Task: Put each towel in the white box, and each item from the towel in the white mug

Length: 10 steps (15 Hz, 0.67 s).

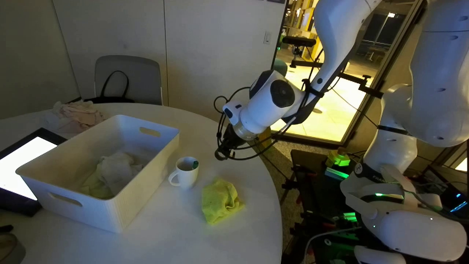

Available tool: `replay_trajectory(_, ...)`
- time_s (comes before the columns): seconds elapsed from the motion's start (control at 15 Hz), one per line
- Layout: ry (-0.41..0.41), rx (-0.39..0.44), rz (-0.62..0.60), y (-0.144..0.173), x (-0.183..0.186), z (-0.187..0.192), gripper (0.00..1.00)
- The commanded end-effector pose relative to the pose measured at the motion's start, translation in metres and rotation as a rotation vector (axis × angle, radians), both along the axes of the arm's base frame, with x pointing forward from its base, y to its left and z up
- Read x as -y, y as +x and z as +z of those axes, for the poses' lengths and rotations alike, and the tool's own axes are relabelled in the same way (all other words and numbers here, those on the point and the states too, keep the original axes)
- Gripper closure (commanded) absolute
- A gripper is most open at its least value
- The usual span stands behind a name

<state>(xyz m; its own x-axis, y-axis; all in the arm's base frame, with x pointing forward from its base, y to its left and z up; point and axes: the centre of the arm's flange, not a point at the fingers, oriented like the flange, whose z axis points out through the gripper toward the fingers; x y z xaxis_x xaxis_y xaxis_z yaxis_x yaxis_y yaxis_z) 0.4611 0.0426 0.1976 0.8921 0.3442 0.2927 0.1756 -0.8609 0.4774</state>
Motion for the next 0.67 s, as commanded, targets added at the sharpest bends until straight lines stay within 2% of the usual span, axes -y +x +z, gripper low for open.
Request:
replay_trajectory(0.0, -0.048, -0.193, 0.003, 0.046, -0.023, -0.006, 0.90)
replay_trajectory(0.13, -0.061, -0.256, -0.007, 0.060, -0.047, -0.005, 0.89)
replay_trajectory(0.33, -0.059, -0.310, -0.035, 0.076, -0.084, 0.018, 0.89)
replay_trajectory(0.6, -0.043, -0.318, -0.072, 0.108, -0.137, 0.090, 0.89)
